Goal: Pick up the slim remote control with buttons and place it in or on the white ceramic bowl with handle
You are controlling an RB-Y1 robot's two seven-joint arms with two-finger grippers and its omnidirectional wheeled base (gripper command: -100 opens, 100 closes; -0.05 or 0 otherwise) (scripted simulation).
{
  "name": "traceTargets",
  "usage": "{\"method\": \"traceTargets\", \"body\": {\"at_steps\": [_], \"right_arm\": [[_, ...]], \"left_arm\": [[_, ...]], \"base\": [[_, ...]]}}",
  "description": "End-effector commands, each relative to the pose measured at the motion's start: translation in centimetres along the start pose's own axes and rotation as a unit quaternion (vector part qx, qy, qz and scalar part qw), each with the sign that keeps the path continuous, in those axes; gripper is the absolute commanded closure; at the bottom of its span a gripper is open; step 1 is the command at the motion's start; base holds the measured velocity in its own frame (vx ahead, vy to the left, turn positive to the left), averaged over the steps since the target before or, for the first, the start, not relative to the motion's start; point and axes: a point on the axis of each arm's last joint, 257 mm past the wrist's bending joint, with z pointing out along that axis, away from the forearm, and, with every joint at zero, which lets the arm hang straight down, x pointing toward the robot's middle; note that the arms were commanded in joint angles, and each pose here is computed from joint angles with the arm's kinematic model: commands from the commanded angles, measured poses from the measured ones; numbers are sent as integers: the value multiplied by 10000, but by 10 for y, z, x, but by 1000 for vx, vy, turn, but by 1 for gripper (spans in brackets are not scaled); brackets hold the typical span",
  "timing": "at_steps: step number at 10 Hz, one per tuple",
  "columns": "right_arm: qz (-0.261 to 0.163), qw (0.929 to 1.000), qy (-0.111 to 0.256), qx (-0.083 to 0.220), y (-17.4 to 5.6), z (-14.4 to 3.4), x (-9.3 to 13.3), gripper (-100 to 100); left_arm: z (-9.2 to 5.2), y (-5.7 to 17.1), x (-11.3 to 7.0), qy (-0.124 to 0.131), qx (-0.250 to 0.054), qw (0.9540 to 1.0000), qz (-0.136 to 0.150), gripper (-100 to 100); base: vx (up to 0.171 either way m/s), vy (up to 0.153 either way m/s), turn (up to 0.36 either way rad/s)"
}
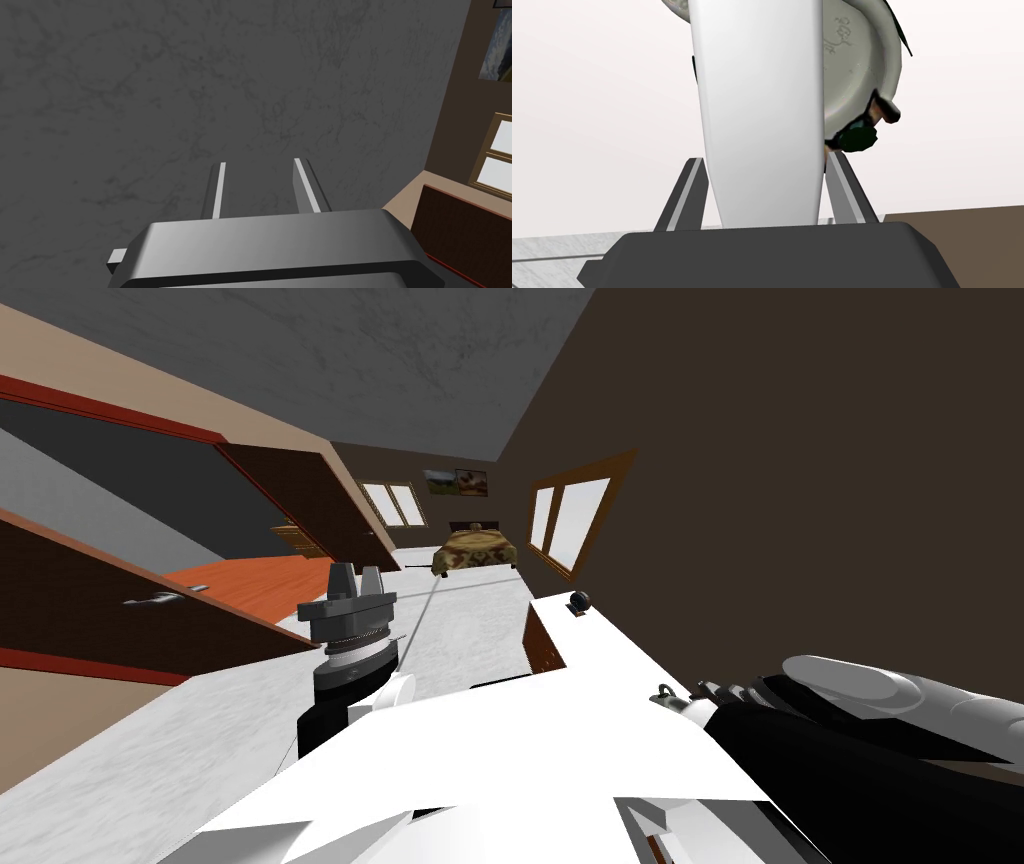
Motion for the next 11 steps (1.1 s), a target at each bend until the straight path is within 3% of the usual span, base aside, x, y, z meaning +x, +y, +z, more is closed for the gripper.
{"method": "traceTargets", "body": {"at_steps": [1, 2, 6, 7, 8, 11], "right_arm": [[0, 10000, 0, 0, 0, 0, 0, 100], [3, 10000, 4, -14, 1, 0, 0, -100], [7, 10000, 2, -17, 2, 0, 0, -100], [7, 10000, 2, -17, 2, 0, 0, 0], [-125, 9999, -8, -10, -4, -5, 1, -100], [-519, 9986, -25, 1, -19, -20, 3, -100]], "left_arm": [[0, 0, 0, 0, 0, 10000, 0, 0], [0, 0, 0, 0, 0, 10000, 0, 0], [0, 0, 0, 0, 0, 10000, 0, 0], [0, 0, 0, 0, 0, 10000, 0, 0], [0, 0, 0, 0, 0, 10000, 0, 0], [0, 0, 0, -1, -1, 10000, 0, 0]], "base": [[-67, -40, -22], [-15, -7, -2], [-2, -1, 0], [0, 0, 0], [44, -7, -160], [82, 51, -268]]}}
